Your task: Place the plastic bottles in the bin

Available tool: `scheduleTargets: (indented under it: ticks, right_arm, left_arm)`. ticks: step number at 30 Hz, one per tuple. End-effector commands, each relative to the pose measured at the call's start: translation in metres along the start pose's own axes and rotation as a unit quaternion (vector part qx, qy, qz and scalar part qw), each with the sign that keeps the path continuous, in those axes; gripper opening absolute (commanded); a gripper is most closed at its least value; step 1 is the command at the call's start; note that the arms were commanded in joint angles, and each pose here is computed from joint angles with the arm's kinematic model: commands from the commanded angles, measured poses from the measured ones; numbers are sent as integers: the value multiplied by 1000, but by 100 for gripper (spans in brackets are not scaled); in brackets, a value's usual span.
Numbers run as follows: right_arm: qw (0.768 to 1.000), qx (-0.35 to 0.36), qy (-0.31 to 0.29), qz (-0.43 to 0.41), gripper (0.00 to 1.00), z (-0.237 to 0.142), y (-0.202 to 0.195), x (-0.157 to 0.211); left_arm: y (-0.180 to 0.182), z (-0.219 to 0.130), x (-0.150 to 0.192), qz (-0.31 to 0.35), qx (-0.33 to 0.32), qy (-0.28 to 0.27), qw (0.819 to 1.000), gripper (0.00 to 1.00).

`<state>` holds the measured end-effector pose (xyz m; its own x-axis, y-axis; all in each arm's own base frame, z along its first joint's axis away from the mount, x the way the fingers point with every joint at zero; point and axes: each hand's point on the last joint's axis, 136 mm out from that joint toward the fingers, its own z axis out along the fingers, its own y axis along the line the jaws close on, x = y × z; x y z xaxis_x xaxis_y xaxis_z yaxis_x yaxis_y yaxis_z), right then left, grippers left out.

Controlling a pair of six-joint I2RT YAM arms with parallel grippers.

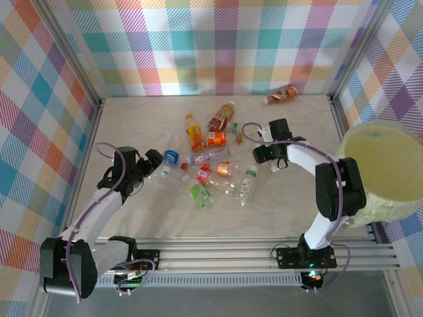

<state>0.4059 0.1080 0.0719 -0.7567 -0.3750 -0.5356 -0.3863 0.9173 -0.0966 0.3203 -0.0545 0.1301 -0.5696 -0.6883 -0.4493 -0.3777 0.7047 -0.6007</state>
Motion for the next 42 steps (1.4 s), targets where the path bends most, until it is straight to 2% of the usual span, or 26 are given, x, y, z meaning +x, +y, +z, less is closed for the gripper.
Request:
scheduleTargets:
  ticks: [1,6,12,15,19,24,29,35,38,40,42]
  right_arm:
    - [998,2,-60,23,70,-23,1,-22]
    - [991,-6,-115,66,66,-50,3,-33]
    - [977,-16,-181,109,66,-84,3,-46]
    - [967,-33,-220,125,65,-112,6,-58]
    - [944,-10,-284,167,65,-164,-9,-73]
    - [918,15,-347,191,65,-232,-23,-83]
    - [904,113,-350,219,64,-284,-58,-76]
    - [886,207,-364,199,64,-343,-88,-67]
    - [878,255,-352,200,64,-365,-107,-53]
    - [870,289,-344,203,64,-379,-119,-42]
    - [862,321,-332,211,64,-392,-132,-29]
  left_arm:
    - [-28,-1,-5,26,43,-2,999,100]
    - [-48,3,4,58,64,13,996,100]
    - [-60,7,18,89,59,19,994,100]
    - [-72,7,25,105,73,24,992,100]
    - [-110,-2,42,156,132,43,978,100]
    - [-176,-26,72,232,239,81,939,100]
    - [-236,-61,110,304,343,117,881,100]
    - [-283,-96,158,384,418,154,809,100]
    - [-299,-106,172,399,436,159,790,100]
    - [-306,-107,177,402,441,157,787,100]
    - [-310,-104,178,400,437,151,791,100]
